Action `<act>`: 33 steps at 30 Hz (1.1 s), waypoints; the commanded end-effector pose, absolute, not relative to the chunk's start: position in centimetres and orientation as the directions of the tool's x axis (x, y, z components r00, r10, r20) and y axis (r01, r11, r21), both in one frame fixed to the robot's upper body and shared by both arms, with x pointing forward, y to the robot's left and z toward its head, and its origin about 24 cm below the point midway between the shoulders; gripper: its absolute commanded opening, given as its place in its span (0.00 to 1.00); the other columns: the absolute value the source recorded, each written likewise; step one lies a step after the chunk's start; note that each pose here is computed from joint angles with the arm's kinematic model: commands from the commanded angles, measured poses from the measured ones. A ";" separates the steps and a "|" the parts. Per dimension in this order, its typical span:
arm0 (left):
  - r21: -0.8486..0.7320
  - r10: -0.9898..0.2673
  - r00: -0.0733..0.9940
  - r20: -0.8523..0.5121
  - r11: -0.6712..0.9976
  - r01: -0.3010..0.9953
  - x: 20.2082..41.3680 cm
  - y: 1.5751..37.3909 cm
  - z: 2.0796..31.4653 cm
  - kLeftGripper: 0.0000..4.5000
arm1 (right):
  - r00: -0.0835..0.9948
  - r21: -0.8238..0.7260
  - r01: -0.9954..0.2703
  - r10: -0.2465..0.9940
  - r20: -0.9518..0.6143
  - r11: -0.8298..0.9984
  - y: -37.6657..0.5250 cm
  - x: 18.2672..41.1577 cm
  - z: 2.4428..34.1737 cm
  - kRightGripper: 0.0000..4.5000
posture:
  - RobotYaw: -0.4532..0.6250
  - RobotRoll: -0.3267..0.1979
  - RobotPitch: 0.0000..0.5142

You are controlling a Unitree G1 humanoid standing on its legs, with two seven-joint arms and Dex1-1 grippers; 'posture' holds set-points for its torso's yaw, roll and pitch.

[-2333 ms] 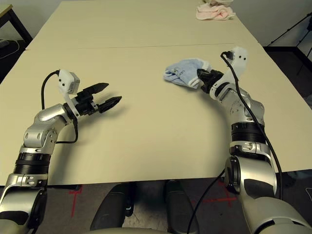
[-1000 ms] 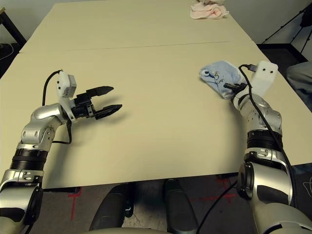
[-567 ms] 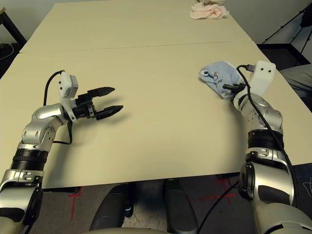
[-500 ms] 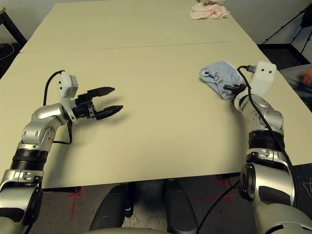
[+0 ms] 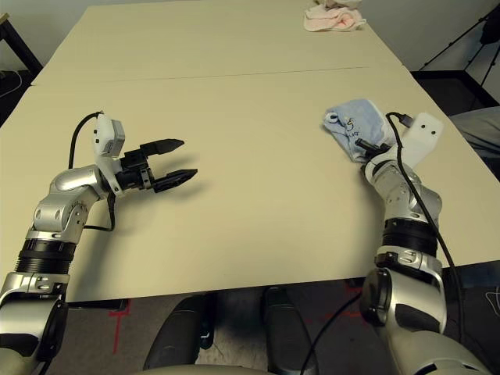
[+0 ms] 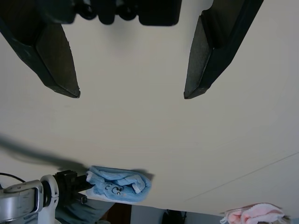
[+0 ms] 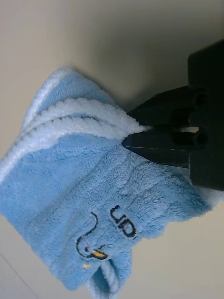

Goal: Fold the towel and set it aside.

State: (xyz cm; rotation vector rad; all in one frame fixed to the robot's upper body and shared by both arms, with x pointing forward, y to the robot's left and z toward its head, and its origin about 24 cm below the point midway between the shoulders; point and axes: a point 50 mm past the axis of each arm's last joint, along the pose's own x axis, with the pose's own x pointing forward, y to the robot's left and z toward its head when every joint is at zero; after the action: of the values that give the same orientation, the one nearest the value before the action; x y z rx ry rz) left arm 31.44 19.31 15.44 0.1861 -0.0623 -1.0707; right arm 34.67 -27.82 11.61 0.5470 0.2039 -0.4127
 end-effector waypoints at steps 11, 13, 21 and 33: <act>0.189 -0.874 0.481 -0.072 0.462 0.867 31.2 19.4 15.2 1.00 | 0.908 0.405 0.395 -0.282 -0.311 0.825 -28.1 34.5 10.9 0.14 | 0.45 0.62 0.26; 0.188 -0.873 0.482 -0.072 0.463 0.866 31.2 19.5 15.2 1.00 | 0.913 0.395 0.380 -0.270 -0.306 0.836 -28.1 34.5 11.1 0.28 | 0.45 0.62 0.26; 0.190 -0.870 0.487 -0.074 0.467 0.864 31.2 19.5 15.1 1.00 | 0.919 0.355 0.349 -0.244 -0.309 0.867 -28.5 33.9 11.4 0.94 | 0.44 0.62 0.24; 0.191 -0.855 0.514 -0.064 0.496 0.847 31.7 19.5 15.4 1.00 | 0.959 0.179 0.068 -0.015 -0.282 0.981 -28.1 29.4 13.1 0.99 | 0.42 0.62 0.23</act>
State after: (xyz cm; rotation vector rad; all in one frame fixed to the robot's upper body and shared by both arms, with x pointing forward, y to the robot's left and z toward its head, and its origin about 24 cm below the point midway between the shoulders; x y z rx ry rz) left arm 31.70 19.53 15.69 0.2081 -0.0566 -1.0405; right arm 29.82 -28.03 12.33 0.2220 0.3003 -0.0653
